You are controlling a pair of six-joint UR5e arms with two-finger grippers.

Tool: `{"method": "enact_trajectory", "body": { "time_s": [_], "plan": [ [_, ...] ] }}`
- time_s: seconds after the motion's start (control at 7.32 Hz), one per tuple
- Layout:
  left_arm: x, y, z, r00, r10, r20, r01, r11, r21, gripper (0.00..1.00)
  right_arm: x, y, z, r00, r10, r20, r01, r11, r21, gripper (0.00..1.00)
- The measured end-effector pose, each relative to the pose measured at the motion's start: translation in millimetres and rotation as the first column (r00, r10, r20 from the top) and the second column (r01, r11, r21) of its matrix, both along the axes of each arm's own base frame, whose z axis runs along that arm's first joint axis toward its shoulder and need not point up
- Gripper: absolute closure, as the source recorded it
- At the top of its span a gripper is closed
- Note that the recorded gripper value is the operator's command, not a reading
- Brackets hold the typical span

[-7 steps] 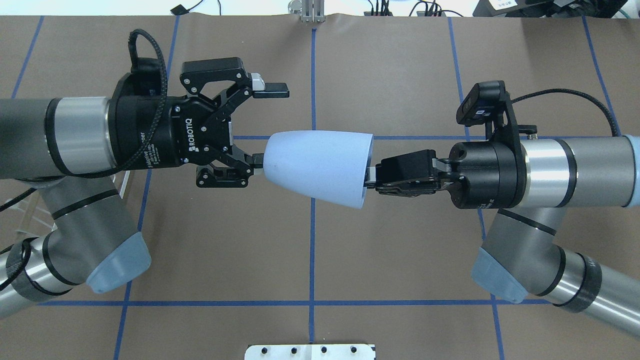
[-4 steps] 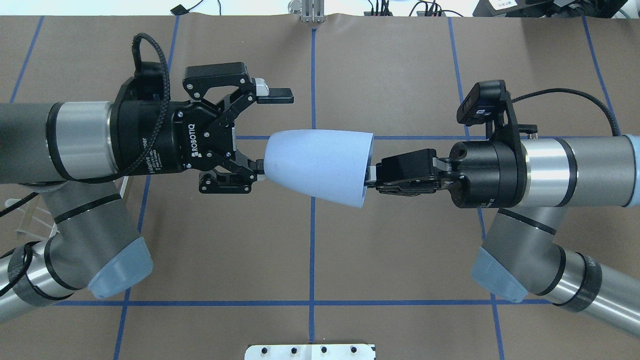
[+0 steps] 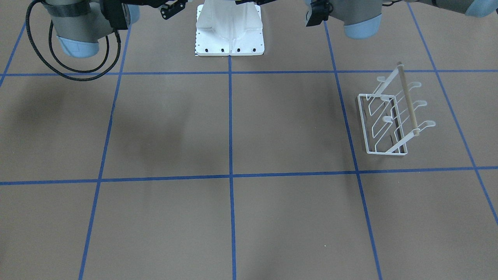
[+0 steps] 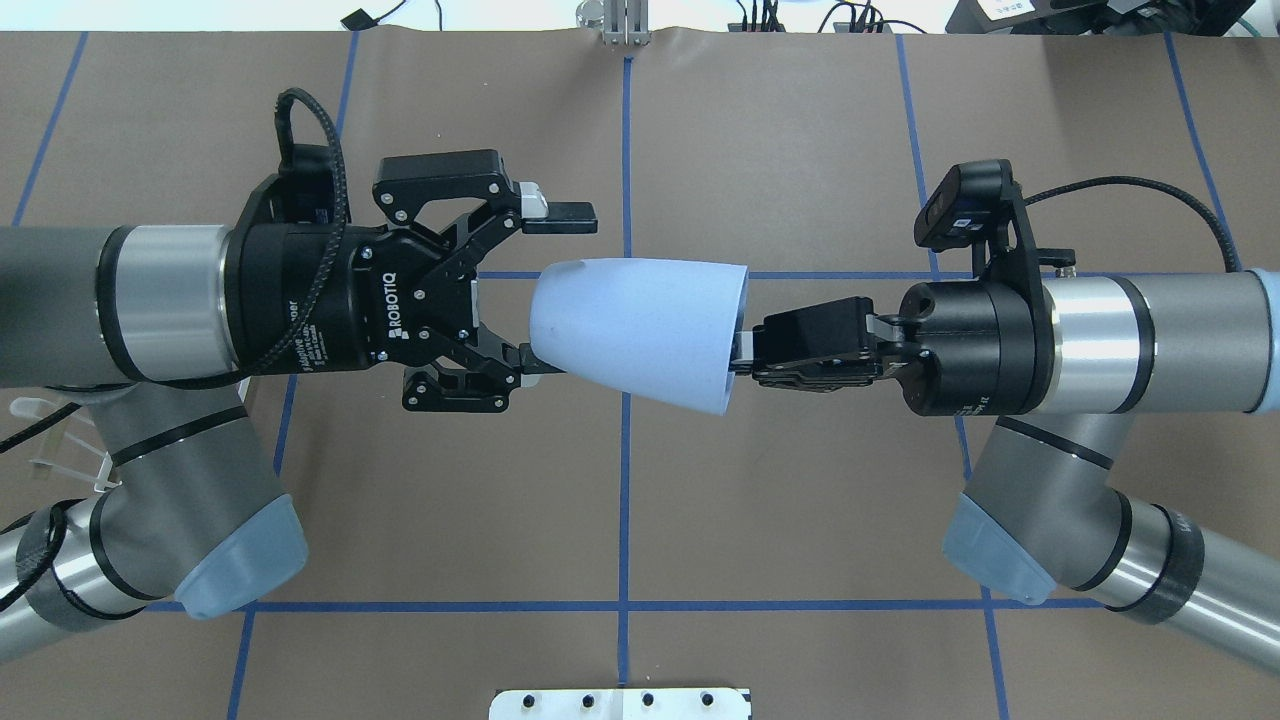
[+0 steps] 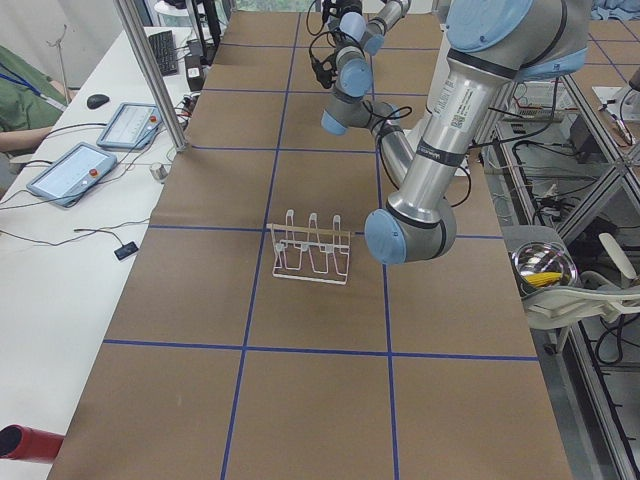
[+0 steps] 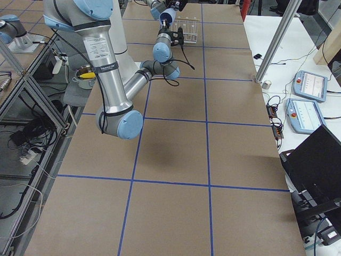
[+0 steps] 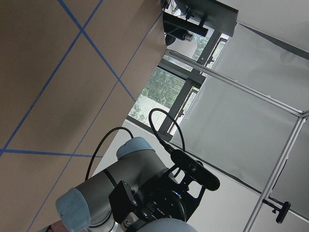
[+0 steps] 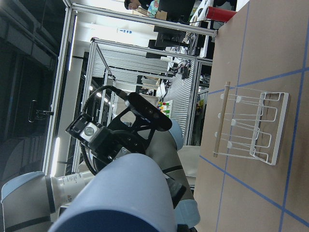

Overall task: Hang cup on cup holder
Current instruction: 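Close the left gripper on the cup while the right gripper releases and withdraws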

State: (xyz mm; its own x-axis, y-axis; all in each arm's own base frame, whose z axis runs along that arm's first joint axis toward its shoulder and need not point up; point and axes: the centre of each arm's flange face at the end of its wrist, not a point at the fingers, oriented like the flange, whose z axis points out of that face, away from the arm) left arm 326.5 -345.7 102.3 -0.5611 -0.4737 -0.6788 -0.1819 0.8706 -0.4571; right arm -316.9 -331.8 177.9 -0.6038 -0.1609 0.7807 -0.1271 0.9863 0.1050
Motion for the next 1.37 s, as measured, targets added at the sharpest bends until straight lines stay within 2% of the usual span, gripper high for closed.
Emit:
{"method": "enact_trajectory", "body": {
  "time_s": [0.14, 0.27, 0.41, 0.82, 1.09, 1.37],
  "plan": [
    [-1, 1, 0, 1.000, 0.001, -0.002, -0.001, 1.000, 0.001, 0.06, 0, 0, 1, 1.000, 0.000, -0.002, 0.000, 1.000, -0.001, 1.00],
    [-2, 2, 0, 1.000, 0.001, -0.002, -0.001, 1.000, 0.002, 0.65, 0, 0, 2, 1.000, 0.001, -0.003, -0.001, 1.000, -0.002, 0.83],
    [-4, 3, 0, 1.000, 0.003, -0.003, -0.003, 1.000, 0.004, 1.00, 0, 0, 2, 1.000, 0.001, -0.004, -0.001, 1.000, -0.003, 0.01],
    [-5, 6, 0, 1.000, 0.005, -0.002, -0.005, 1.000, 0.018, 1.00, 2, 0, 1, 1.000, -0.021, 0.007, 0.021, 0.999, -0.042, 0.00],
    [-6, 9, -1, 1.000, 0.018, 0.002, -0.018, 0.999, 0.032, 1.00, 7, 1, 3, 0.999, -0.025, 0.025, 0.026, 0.998, -0.049, 0.00],
    [-14, 5, -1, 1.000, 0.017, 0.017, -0.018, 0.999, 0.050, 1.00, 13, -1, 22, 1.000, -0.013, 0.011, 0.013, 0.998, -0.059, 0.00]
  ]
}}
